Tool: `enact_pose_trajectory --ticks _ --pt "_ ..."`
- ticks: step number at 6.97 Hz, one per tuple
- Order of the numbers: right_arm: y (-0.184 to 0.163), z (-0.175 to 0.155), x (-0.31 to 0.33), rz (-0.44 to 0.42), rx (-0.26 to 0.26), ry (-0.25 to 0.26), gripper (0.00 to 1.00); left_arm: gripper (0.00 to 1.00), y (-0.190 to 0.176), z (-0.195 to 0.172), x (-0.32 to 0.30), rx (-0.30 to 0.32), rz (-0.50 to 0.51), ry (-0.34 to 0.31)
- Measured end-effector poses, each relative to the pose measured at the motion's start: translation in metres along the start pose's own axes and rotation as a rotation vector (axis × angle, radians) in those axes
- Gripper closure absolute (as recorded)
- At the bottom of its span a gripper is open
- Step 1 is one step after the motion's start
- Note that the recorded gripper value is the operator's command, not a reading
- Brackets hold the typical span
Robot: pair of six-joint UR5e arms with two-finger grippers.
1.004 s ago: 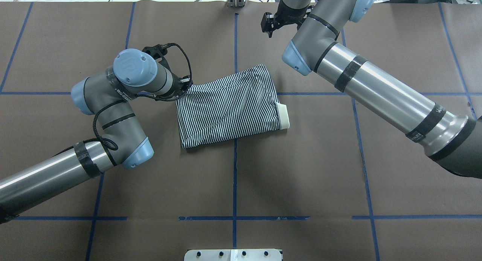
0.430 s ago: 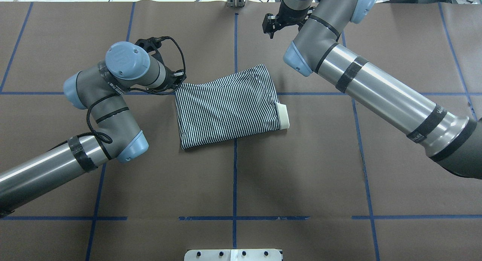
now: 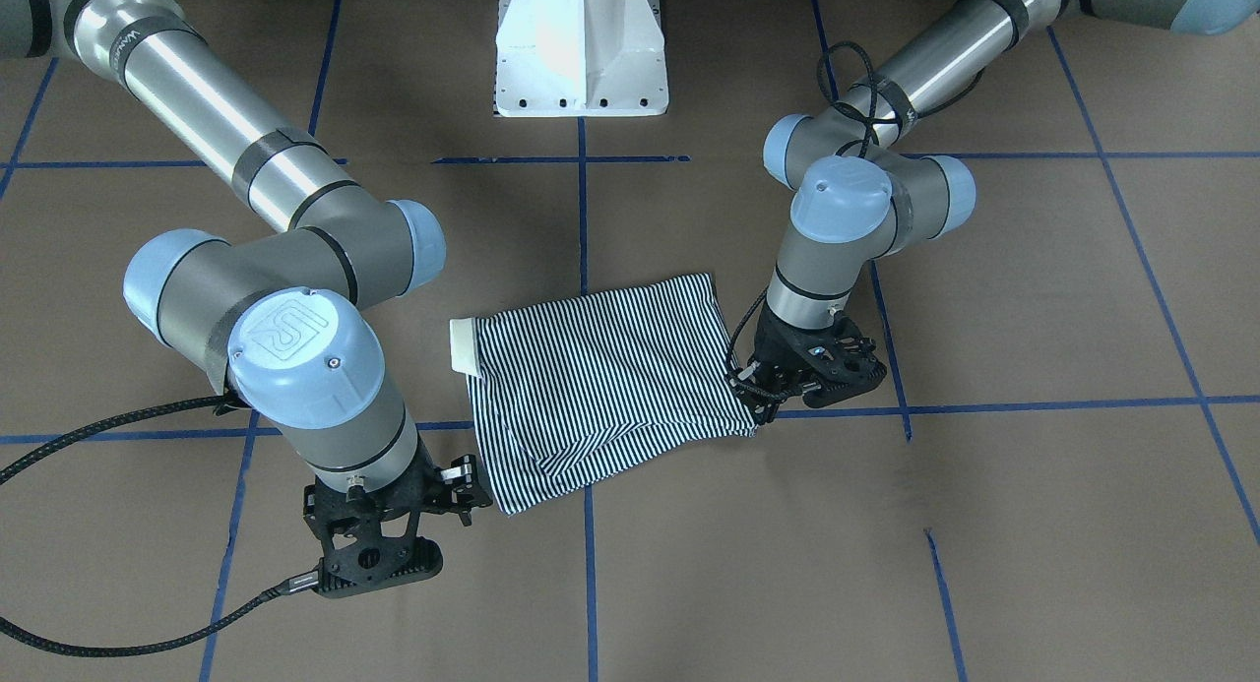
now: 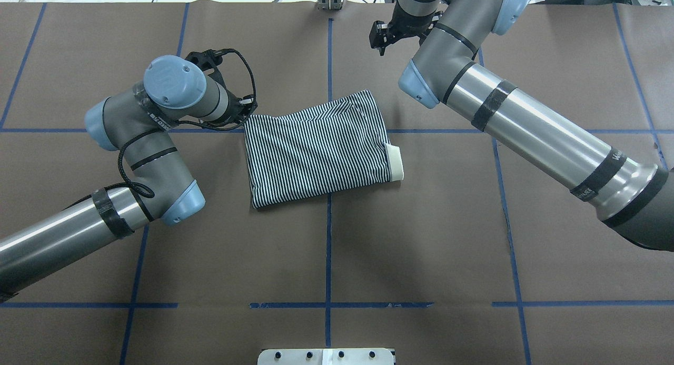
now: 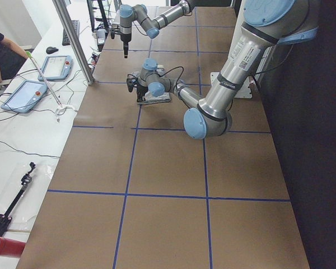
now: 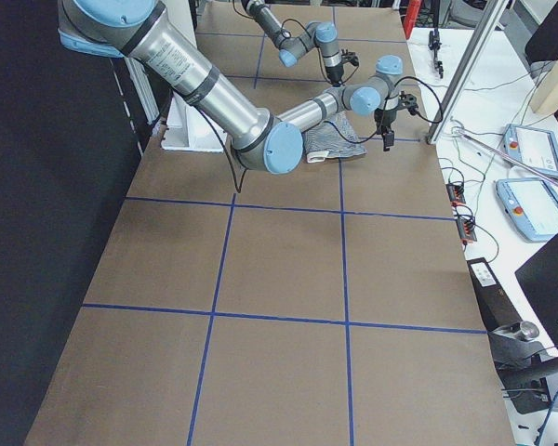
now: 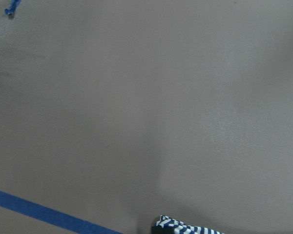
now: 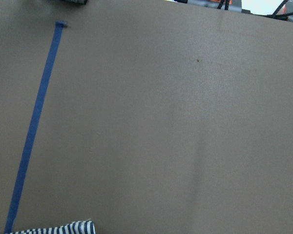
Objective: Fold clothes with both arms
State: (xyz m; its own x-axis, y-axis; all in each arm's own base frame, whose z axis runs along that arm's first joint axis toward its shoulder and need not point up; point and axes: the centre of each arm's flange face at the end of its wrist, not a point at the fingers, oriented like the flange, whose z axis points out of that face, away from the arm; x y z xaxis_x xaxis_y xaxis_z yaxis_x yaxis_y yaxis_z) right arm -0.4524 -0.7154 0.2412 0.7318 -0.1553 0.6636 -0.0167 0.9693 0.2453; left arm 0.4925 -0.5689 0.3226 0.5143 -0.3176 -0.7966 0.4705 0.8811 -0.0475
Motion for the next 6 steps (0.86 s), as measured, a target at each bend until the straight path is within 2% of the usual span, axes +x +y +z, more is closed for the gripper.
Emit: enact_pose_trajectory --ticks 2,4,6 --pt "-0.004 -0.014 0.020 0.031 -0.031 -0.004 0.00 0.00 -0.023 -0.011 -0.004 0.022 0.014 0.004" --pt "-0.001 -0.052 0.091 0.085 -0.084 -0.021 0.00 0.00 -0.074 -0.045 -0.037 0.038 0.091 0.003" --pt "0.031 -0.094 0.202 0.012 -0.122 0.018 0.00 0.00 -0.139 -0.100 -0.125 0.041 0.243 -0.013"
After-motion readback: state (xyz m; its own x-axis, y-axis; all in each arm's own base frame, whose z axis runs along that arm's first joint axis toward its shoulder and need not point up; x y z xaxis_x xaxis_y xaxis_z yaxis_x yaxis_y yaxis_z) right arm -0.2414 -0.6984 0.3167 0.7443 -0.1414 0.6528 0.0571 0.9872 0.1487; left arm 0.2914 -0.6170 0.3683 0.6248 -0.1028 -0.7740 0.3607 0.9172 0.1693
